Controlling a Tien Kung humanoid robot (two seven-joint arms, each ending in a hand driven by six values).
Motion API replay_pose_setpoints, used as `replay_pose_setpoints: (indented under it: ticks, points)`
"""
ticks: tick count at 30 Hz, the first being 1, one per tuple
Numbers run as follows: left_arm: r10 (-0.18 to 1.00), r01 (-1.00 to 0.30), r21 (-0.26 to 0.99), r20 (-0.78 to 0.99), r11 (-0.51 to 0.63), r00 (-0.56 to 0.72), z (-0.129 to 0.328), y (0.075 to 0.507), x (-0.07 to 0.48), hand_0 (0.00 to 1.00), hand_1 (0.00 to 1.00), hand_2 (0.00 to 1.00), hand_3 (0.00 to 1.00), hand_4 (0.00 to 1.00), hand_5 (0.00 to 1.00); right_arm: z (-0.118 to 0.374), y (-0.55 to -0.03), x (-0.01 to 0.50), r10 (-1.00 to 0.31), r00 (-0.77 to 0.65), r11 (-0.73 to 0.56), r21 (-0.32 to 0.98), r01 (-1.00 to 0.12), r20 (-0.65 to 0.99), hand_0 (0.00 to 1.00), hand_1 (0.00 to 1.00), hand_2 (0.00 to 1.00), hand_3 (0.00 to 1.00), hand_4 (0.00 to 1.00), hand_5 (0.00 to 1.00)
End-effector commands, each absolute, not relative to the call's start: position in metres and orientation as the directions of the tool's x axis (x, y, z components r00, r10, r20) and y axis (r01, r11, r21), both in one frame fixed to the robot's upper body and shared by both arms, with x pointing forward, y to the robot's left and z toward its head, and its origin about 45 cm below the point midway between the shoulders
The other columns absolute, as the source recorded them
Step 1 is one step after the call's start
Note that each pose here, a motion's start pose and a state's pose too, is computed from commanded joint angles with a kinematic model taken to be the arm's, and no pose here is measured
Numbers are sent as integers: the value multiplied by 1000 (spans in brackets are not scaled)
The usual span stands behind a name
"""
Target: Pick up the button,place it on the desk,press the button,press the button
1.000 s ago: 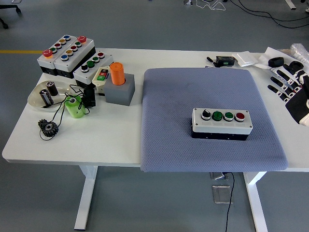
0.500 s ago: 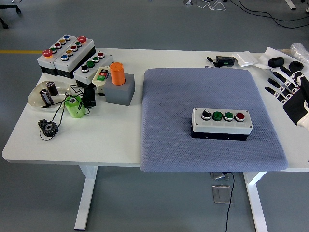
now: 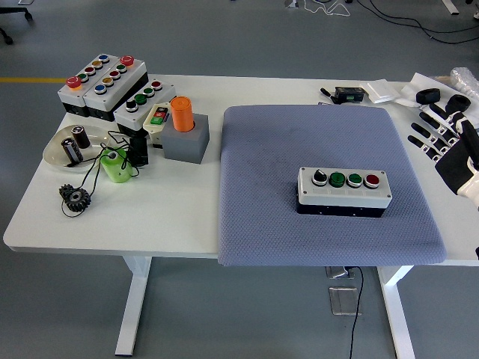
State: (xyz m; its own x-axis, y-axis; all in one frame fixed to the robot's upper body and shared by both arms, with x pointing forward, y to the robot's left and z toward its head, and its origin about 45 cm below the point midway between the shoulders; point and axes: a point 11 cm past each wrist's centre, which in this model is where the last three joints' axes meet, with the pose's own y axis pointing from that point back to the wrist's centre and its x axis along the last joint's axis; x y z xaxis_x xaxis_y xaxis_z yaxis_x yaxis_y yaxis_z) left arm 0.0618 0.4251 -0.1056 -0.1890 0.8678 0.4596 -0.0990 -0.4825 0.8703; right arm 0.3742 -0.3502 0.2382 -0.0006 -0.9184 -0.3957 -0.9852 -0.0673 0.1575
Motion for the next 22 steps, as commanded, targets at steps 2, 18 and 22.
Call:
replay_pose_setpoints:
  ticks: [2,18,22]
  points:
    - [868,-99,870,460,-483,-188,-106,425,62,644,696,695,499,306,998,238,-351,374,-919,-1,-67,159,-985,-393,870,807,865,853,638,575]
    - [869,-99,872,456,-479,-189,-106,424,61,644,696,696,500,304,998,238,-352,375,-939,17,-73,149,-986,-343,916,828,879,865,830,565]
    - [869,-101,872,455,-479,-194,-106,424,62,644,695,695,501,304,998,239,-352,375,-939,15,-68,141,-988,-345,939,857,902,889,837,519]
